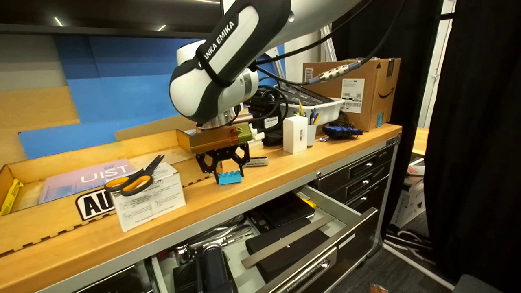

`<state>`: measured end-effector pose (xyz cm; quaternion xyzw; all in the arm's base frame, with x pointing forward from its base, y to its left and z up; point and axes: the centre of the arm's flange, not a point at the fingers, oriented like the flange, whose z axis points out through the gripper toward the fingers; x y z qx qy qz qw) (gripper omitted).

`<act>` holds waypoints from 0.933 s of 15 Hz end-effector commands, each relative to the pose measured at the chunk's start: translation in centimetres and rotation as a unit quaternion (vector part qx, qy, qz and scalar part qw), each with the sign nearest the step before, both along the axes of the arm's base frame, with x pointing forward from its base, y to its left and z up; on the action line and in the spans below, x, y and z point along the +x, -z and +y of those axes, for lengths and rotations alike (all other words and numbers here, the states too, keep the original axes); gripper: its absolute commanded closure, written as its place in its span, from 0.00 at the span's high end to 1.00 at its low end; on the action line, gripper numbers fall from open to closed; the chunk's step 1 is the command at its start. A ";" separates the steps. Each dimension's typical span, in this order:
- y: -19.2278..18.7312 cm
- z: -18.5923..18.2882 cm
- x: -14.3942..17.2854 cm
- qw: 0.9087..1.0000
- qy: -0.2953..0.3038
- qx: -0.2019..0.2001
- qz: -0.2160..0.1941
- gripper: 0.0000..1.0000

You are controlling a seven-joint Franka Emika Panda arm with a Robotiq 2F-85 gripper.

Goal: Put the blue lego brick in the open drawer then close the drawer

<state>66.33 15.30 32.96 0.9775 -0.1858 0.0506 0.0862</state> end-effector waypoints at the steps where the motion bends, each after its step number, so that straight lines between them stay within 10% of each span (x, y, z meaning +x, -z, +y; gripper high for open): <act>1: -0.6 -0.6 -0.9 1.000 0.001 -0.007 0.019 0.47; 8: 1.8 -5.5 -10.3 0.995 0.017 -0.006 0.099 0.47; 14: 7.9 -8.3 -12.4 0.988 0.065 -0.034 0.138 0.47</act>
